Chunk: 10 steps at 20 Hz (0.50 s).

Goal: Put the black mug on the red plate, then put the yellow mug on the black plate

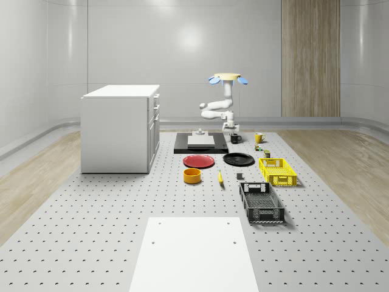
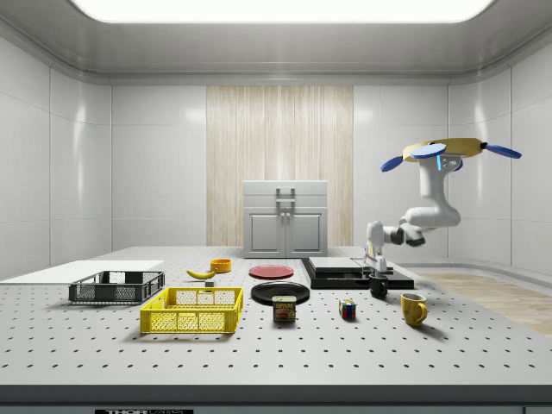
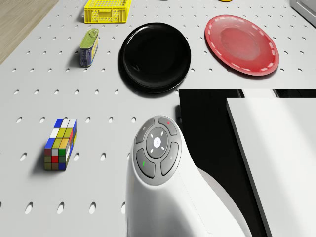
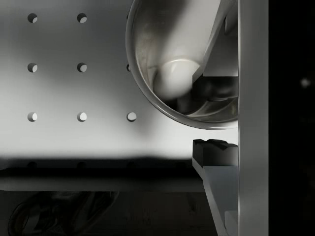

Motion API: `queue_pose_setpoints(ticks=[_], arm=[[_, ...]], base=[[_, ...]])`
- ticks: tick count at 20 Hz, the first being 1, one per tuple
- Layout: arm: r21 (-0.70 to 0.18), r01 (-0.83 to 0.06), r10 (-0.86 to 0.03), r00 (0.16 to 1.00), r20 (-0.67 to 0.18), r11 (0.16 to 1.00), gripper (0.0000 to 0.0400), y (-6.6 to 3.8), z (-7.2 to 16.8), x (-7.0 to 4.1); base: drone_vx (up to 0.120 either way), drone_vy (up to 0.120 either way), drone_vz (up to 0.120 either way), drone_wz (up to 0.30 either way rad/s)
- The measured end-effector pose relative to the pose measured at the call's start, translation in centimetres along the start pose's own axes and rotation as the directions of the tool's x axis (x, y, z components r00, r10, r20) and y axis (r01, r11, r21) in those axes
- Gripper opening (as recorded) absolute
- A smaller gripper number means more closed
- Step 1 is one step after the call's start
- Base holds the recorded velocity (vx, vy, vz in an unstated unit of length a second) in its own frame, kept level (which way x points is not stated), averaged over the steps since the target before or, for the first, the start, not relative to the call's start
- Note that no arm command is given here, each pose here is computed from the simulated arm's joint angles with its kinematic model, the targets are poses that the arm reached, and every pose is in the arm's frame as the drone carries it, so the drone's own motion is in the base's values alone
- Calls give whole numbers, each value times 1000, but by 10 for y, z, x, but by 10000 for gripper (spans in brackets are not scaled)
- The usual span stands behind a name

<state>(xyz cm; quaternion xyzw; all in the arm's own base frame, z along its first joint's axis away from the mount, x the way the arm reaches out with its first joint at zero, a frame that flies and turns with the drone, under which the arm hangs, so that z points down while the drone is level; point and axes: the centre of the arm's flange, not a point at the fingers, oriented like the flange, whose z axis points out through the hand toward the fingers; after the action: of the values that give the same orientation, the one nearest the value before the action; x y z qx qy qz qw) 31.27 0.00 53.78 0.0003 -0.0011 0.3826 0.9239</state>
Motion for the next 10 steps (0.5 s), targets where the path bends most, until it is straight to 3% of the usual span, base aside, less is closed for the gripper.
queue_pose_setpoints(ticks=[10], arm=[[0, 0, 0, 1000, 0, 1000, 110, 0, -28, 0]], base=[[0, 0, 120, 0]])
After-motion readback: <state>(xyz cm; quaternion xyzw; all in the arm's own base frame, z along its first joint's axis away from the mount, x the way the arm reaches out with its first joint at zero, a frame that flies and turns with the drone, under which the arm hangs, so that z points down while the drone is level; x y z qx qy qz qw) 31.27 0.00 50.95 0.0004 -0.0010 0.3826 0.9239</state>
